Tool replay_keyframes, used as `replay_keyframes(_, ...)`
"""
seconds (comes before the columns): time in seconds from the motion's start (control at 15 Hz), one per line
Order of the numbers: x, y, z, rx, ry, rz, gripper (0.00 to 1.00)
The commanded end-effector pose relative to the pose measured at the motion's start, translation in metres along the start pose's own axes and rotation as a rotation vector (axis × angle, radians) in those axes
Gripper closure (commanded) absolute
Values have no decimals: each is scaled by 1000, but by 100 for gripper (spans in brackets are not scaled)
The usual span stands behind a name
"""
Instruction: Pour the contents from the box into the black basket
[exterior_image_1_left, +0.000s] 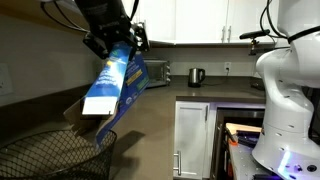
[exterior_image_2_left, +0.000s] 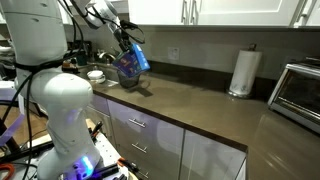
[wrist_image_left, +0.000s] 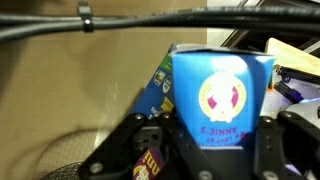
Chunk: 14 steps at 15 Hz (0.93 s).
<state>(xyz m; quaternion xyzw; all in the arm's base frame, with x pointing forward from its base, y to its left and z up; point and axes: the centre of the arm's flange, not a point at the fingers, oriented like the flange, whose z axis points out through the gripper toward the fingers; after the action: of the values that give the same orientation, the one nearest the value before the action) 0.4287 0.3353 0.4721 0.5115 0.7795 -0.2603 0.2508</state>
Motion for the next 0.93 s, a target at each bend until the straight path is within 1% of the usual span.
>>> replay_keyframes(0.0,-1,-9,-17,-8,11,-8,90)
replay_keyframes(0.6,21,-11,-28,-24,35,-81,94)
replay_keyframes(0.73,29,-8,-25,-15,41,-101,93)
replay_keyframes(0.87,31,-3,-19,-11,30,-95,94)
